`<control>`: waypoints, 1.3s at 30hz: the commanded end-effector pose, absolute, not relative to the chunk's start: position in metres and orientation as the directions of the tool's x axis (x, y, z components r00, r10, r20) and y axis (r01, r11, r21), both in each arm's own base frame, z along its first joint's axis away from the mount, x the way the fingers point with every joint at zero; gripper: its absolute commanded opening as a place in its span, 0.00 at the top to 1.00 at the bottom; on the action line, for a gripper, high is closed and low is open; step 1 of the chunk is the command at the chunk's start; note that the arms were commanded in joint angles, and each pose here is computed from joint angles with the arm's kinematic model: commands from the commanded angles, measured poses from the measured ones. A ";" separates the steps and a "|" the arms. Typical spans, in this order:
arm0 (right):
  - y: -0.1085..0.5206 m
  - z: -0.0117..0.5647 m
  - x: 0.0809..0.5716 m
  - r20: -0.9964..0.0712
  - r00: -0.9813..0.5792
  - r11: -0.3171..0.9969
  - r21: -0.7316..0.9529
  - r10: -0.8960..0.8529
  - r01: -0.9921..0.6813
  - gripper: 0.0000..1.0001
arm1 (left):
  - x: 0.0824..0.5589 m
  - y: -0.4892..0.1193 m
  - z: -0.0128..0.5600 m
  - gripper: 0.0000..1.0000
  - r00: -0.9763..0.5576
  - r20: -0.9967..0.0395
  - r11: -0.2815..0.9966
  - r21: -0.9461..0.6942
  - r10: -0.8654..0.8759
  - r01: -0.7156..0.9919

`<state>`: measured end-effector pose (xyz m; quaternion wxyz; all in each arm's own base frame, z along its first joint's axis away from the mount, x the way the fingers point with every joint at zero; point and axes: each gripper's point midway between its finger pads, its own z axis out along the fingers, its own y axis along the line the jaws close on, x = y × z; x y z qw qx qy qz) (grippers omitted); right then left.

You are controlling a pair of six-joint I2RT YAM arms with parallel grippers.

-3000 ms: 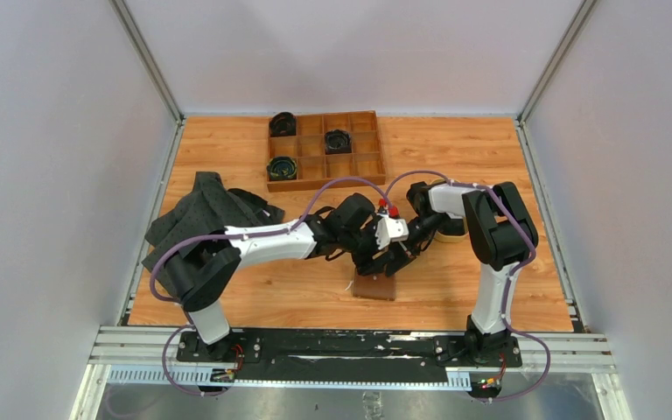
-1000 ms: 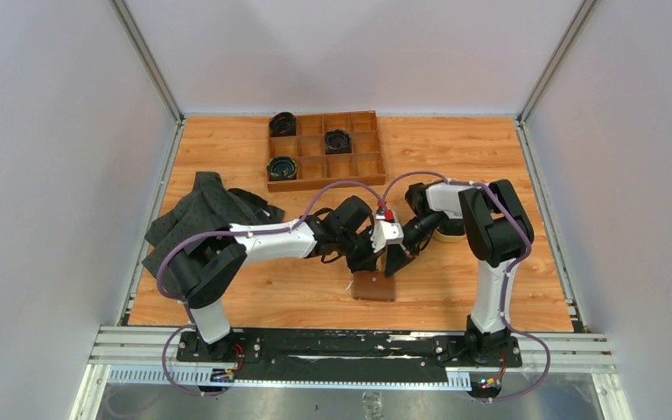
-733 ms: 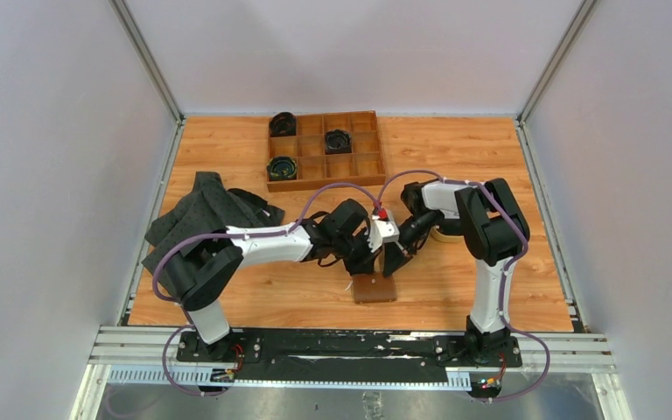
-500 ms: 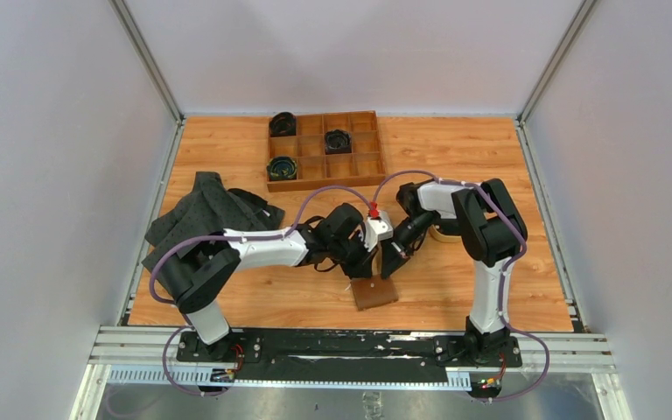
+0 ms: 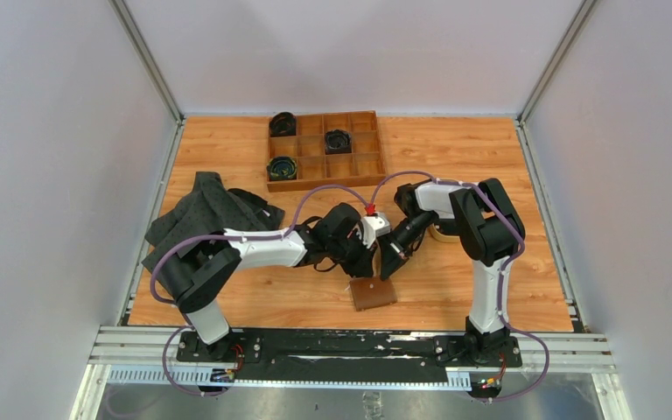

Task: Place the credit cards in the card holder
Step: Close the card holder at the center of the board.

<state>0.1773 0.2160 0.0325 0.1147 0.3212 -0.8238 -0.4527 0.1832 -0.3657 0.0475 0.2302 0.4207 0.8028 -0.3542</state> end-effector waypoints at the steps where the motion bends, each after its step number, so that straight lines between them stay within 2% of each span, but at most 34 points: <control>1: 0.208 0.009 0.177 -0.106 -0.712 0.394 0.772 -0.694 -0.499 1.00 | 0.187 -0.367 0.049 0.81 -0.551 -0.673 0.387 -0.398 0.494 0.832; 5: 0.208 0.008 0.177 -0.103 -0.712 0.395 0.773 -0.694 -0.497 1.00 | 0.187 -0.368 0.050 0.75 -0.550 -0.673 0.375 -0.406 0.494 0.833; 10: 0.208 0.008 0.177 -0.102 -0.712 0.394 0.774 -0.694 -0.496 1.00 | 0.187 -0.367 0.051 0.73 -0.554 -0.672 0.372 -0.413 0.491 0.831; 22: 0.208 0.008 0.176 -0.099 -0.714 0.396 0.775 -0.693 -0.492 1.00 | 0.189 -0.365 0.050 0.73 -0.562 -0.669 0.385 -0.413 0.487 0.825; 28: 0.208 0.008 0.176 -0.096 -0.714 0.397 0.776 -0.693 -0.490 1.00 | 0.190 -0.364 0.048 0.78 -0.567 -0.665 0.392 -0.413 0.486 0.822; 39: 0.208 0.007 0.175 -0.096 -0.715 0.397 0.776 -0.693 -0.489 1.00 | 0.189 -0.361 0.053 0.75 -0.564 -0.672 0.383 -0.418 0.479 0.823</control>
